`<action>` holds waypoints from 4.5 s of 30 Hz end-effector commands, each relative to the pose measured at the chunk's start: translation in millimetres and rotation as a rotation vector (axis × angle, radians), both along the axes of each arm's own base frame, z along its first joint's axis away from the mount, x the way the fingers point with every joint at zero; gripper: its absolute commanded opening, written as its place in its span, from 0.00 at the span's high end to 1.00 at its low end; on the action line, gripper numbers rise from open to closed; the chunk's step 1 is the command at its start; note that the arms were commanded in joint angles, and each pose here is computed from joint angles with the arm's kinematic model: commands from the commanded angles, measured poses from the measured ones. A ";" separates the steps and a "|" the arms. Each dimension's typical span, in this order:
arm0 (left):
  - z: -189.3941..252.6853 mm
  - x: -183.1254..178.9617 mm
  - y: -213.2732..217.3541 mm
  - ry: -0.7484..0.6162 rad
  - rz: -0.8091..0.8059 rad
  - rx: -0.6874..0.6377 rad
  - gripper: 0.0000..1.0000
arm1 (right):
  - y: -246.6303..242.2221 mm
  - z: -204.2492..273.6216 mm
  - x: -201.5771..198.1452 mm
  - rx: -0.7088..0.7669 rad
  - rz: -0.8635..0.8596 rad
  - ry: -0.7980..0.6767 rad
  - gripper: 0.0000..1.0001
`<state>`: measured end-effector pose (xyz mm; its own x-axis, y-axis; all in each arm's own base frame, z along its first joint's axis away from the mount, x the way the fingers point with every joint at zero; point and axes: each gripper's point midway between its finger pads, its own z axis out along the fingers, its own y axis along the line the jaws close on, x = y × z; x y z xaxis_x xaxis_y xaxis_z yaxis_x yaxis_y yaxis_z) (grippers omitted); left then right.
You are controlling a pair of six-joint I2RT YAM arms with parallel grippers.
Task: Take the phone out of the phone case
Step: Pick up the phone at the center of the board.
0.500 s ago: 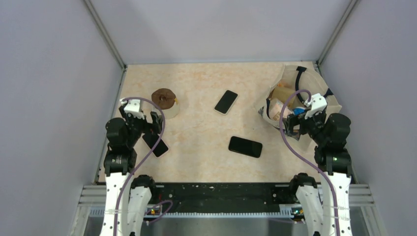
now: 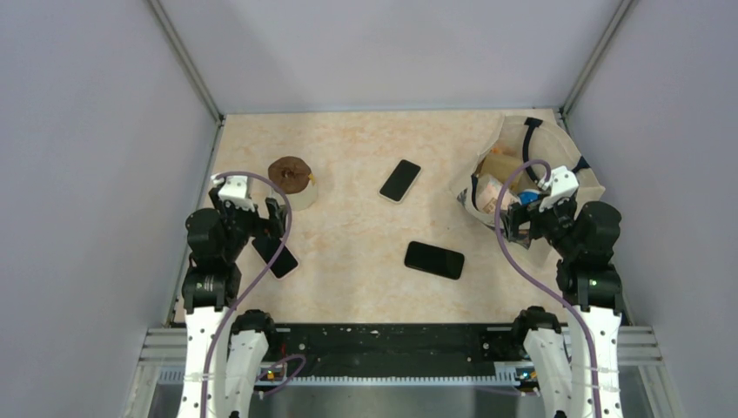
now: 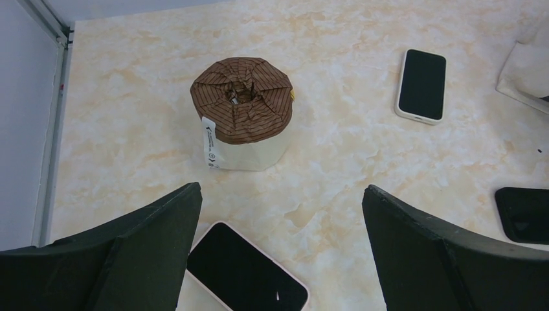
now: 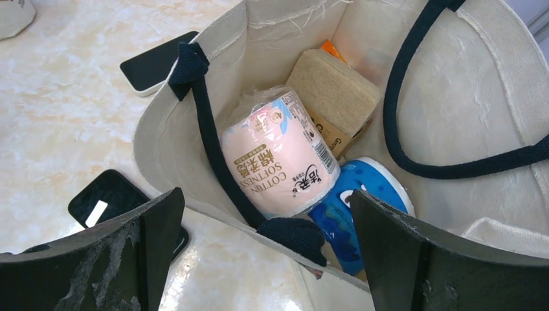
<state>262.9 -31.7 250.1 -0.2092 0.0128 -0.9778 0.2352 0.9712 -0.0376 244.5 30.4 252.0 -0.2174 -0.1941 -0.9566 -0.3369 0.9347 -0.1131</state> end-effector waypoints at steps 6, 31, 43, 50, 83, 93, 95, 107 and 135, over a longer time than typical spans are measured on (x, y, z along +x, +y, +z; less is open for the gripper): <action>36.3 -5.2 -9.5 -0.070 -0.057 -0.003 0.01 | 5.2 29.5 -8.3 -0.062 0.045 -0.039 0.01; -2.6 21.2 0.9 0.023 -0.027 -0.012 0.01 | 178.9 -50.6 -35.1 -0.414 0.734 0.173 0.03; -8.1 21.0 0.8 0.043 -0.048 -0.008 0.01 | 185.1 -167.3 -32.7 -0.563 0.777 0.383 0.01; -9.3 17.9 -4.6 0.043 -0.077 -0.013 0.01 | 179.9 -198.1 -27.4 -0.615 0.769 0.459 0.01; -11.4 19.4 -6.0 0.048 -0.095 -0.010 0.01 | 145.3 -246.2 -17.3 -0.596 0.844 0.667 0.02; -4.4 17.4 -8.2 0.044 -0.102 -0.021 0.01 | 144.2 -268.5 -28.2 -0.580 0.867 0.767 0.29; -1.3 17.9 -9.1 0.044 -0.105 -0.024 0.01 | 145.0 -266.2 -25.4 -0.580 0.859 0.760 0.43; -4.2 27.1 -32.6 0.092 -0.239 -0.116 0.05 | 185.4 -223.6 7.6 -0.465 0.864 0.653 0.94; -88.1 38.4 -191.2 0.555 -0.724 -0.443 0.09 | 270.2 -116.6 36.3 -0.331 0.842 0.305 1.00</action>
